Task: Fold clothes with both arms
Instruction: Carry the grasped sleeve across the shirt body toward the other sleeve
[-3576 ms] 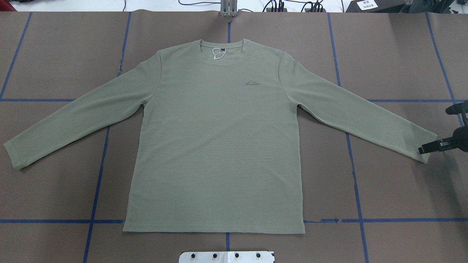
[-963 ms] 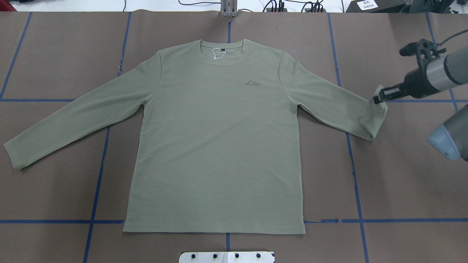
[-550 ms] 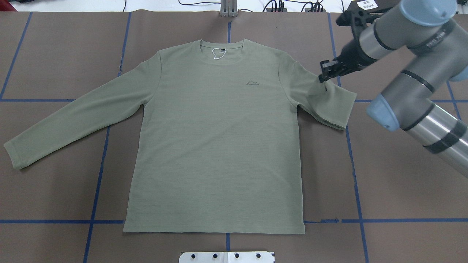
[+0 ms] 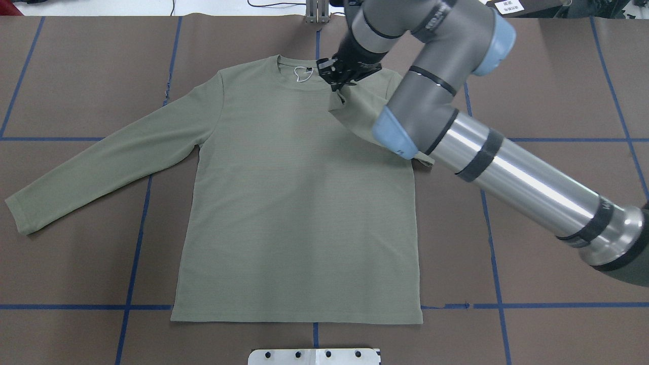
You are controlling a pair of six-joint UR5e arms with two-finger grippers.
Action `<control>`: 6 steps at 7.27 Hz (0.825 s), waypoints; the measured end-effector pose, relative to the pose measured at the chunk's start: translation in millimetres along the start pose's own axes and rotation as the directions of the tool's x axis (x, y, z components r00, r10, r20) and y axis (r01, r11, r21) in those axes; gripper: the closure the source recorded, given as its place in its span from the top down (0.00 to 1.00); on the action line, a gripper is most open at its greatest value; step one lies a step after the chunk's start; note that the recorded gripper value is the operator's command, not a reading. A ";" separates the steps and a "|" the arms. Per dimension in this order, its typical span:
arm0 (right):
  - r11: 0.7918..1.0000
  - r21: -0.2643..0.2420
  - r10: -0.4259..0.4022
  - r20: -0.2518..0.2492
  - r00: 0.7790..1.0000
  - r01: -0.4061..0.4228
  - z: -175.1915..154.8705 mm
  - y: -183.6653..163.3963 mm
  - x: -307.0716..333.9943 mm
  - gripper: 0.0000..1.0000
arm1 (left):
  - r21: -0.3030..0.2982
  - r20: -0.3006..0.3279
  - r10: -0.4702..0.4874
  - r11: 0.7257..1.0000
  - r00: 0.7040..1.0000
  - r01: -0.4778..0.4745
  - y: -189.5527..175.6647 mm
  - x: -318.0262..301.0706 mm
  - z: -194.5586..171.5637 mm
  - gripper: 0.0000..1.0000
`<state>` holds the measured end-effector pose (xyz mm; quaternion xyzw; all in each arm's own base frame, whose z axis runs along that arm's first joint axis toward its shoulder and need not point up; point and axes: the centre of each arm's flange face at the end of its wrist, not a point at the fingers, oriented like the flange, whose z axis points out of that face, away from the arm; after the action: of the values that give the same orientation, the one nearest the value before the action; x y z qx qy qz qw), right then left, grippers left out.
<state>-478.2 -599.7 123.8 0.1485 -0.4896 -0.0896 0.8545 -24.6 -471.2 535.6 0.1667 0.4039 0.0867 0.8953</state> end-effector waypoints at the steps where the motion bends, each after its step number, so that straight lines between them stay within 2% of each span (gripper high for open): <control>1: 1.000 0.016 -0.027 -0.006 1.000 0.027 13.2 -2.1 -48.0 0.00 | -0.003 0.000 -0.003 1.000 1.000 0.003 0.5 -1.1 1.0 1.00; 4: 0.996 0.028 -0.084 -0.069 0.994 0.086 70.5 16.9 -148.6 0.00 | -0.012 0.000 -0.013 1.000 1.000 0.013 2.9 -6.0 5.4 1.00; 6: 0.993 0.036 -0.110 -0.086 0.990 0.113 90.3 27.4 -187.9 0.00 | -0.015 0.001 -0.016 1.000 1.000 0.016 5.0 -7.7 6.8 1.00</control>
<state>-650.7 -532.8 24.0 0.1966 -0.4459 -0.1211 0.8648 -24.6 -470.4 547.0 0.1568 0.4041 0.0825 0.8974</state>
